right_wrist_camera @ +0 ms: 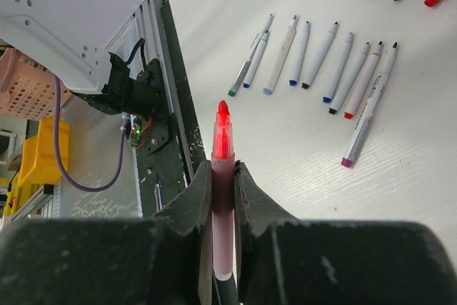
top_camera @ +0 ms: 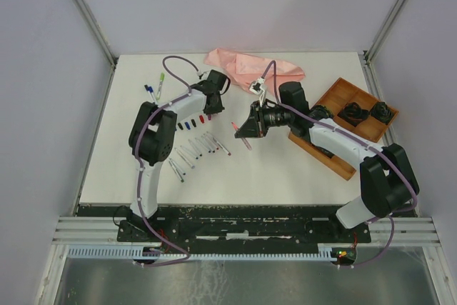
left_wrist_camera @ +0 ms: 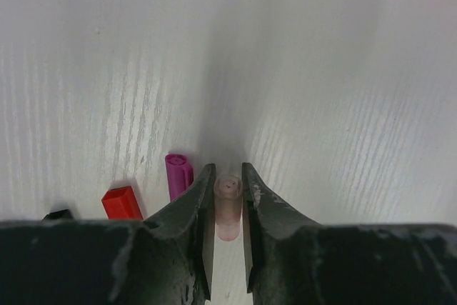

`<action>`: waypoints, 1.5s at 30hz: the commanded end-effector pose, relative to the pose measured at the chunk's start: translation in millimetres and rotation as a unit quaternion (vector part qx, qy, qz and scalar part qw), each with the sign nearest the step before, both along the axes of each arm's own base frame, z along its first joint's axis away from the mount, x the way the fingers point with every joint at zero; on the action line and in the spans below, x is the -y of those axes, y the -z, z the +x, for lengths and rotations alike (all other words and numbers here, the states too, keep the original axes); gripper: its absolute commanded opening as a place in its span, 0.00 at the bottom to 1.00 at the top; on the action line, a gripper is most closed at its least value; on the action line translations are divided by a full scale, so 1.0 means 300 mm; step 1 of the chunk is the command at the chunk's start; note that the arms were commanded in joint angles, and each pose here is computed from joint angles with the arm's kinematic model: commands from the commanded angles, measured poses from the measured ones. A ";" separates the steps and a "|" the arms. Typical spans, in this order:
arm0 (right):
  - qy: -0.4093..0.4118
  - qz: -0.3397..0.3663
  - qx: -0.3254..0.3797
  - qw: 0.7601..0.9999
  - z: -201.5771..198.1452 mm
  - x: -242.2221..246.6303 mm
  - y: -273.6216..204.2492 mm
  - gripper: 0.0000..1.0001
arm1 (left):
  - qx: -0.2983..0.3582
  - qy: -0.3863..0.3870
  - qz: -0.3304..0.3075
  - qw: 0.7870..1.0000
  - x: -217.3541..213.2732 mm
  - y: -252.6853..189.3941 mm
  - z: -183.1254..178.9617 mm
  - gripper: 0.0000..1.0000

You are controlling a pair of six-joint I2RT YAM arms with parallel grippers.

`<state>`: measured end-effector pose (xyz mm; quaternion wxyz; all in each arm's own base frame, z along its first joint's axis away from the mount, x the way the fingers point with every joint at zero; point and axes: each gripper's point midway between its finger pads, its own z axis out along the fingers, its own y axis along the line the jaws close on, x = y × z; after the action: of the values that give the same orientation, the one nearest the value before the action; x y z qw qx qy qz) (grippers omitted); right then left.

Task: Open the pen caps
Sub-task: Place the pen cap at the center of the board.

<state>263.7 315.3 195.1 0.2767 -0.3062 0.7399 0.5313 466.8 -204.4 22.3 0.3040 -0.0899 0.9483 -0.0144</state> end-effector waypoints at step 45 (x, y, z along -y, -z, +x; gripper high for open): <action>0.160 -0.161 0.011 0.974 0.179 -0.044 0.200 0.06 | 0.301 -0.038 -0.019 0.953 -0.342 -0.563 -0.354 0.66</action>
<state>289.6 323.9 144.3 0.2939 -0.2882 0.8084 0.4207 371.7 -115.6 175.0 0.5310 -0.1068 0.8399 -0.0354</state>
